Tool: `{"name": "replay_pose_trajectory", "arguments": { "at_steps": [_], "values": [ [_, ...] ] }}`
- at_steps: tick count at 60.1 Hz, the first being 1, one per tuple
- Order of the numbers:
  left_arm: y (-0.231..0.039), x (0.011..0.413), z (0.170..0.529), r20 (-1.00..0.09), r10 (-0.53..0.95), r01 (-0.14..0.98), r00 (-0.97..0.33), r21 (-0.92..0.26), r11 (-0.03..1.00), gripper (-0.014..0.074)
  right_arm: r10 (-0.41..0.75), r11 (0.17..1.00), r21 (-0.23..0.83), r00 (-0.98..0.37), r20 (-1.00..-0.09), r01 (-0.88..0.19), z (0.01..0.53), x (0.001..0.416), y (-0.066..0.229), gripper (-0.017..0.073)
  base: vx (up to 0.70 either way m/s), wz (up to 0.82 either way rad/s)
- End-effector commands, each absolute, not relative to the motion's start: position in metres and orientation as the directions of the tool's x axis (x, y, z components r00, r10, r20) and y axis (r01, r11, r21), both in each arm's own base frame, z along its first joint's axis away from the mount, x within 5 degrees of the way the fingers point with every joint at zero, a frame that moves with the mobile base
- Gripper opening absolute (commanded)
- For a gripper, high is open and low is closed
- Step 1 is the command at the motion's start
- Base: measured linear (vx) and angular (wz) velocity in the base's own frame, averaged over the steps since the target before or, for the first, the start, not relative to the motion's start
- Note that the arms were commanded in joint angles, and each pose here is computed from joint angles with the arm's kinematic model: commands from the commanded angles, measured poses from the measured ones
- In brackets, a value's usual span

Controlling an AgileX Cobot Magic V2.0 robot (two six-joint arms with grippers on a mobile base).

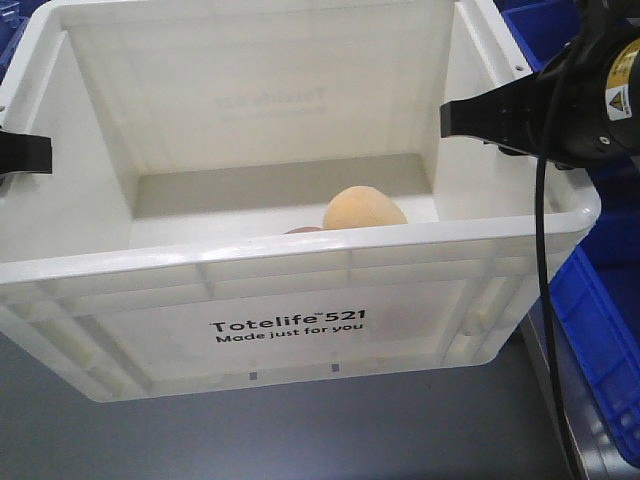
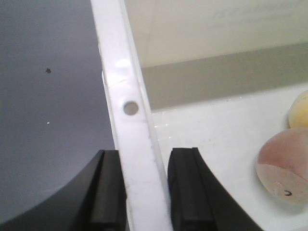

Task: Place moving items into box and shelve
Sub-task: 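Hold the crate by its rims with both grippers while driving along the blue-bin shelving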

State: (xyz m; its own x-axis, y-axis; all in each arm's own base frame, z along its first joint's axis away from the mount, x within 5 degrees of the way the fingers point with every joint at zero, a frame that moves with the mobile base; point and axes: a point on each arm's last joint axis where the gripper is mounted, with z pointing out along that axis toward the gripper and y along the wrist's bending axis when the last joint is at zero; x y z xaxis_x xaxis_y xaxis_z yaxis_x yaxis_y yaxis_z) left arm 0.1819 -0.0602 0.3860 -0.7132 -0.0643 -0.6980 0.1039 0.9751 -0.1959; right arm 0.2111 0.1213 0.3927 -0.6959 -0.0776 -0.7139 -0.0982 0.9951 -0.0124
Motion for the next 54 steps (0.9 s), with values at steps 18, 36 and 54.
{"name": "replay_pose_trajectory", "arguments": {
  "at_steps": [18, 36, 54],
  "values": [
    [-0.0613, 0.1799, 0.4143, -0.822, -0.085, 0.172, -0.563, -0.217, 0.961, 0.0104, -0.097, 0.991, -0.034, -0.523, -0.847, -0.128, 0.4243, 0.2121, 0.1146, 0.0071, 0.42, 0.02],
    [-0.0613, 0.1799, 0.4143, -0.822, -0.085, 0.172, -0.563, -0.217, 0.961, 0.0104, -0.097, 0.991, -0.034, -0.523, -0.847, -0.128, 0.4243, 0.2121, 0.1146, 0.0071, 0.42, 0.04],
    [-0.0613, 0.1799, 0.4143, -0.822, -0.085, 0.172, -0.563, -0.217, 0.961, 0.0104, -0.097, 0.991, -0.034, -0.523, -0.847, -0.128, 0.4243, 0.2121, 0.1146, 0.0071, 0.42, 0.01]
  ]
}}
